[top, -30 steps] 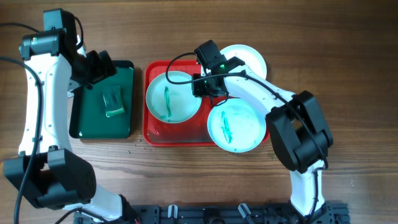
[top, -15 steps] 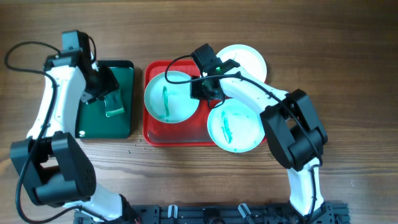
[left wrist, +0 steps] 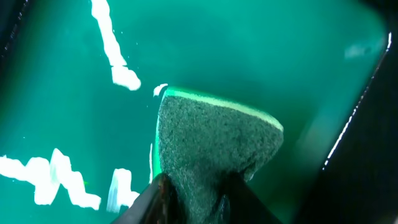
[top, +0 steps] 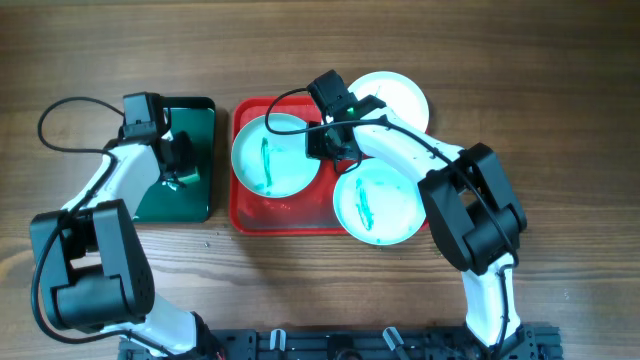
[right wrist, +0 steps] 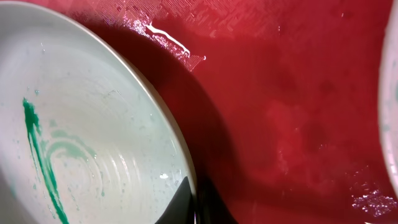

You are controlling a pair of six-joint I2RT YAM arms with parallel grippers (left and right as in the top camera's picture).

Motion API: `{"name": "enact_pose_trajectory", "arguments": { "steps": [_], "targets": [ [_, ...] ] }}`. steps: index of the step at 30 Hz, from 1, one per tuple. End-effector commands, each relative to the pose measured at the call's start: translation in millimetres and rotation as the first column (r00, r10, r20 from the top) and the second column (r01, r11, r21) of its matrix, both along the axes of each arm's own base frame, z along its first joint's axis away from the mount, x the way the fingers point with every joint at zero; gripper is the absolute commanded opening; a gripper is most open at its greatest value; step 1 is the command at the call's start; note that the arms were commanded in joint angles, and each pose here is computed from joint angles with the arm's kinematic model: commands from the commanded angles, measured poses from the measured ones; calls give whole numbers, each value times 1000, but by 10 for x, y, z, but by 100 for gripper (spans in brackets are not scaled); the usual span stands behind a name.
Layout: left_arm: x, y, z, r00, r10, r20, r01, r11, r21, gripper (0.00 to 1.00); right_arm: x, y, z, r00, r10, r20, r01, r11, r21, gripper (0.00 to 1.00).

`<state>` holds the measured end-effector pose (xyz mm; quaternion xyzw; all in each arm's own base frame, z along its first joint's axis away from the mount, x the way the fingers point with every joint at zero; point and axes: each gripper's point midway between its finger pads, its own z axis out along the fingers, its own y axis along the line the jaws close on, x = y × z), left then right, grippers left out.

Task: Clean dirty plates on tray and stack at the side
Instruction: 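Grasp the green sponge in the green tray with the left gripper, then scrub the held plate with the sponge in the left gripper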

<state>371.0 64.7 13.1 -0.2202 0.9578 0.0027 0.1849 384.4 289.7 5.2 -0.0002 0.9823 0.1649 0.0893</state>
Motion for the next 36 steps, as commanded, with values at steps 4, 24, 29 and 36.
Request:
{"name": "enact_pose_trajectory", "arguments": {
  "steps": [4,24,29,36],
  "targets": [
    [-107,22,-86,1000,4,-30,-4,1000,9,4,2,65,-67,1000,-6,-12,7,1000,9,4],
    [147,-1388,687,918,-386,90,396,888,-235,4,-31,33,54,994,91,-55,-84,990,117,4],
    [156,-1254,44,969,-229,-87,216,967,-137,4,-25,29,53,995,90,-52,-83,990,114,4],
    [89,-1512,-407,946,-284,-159,260,953,-157,4,-16,34,31,995,87,-50,-81,990,116,4]
  ]
}}
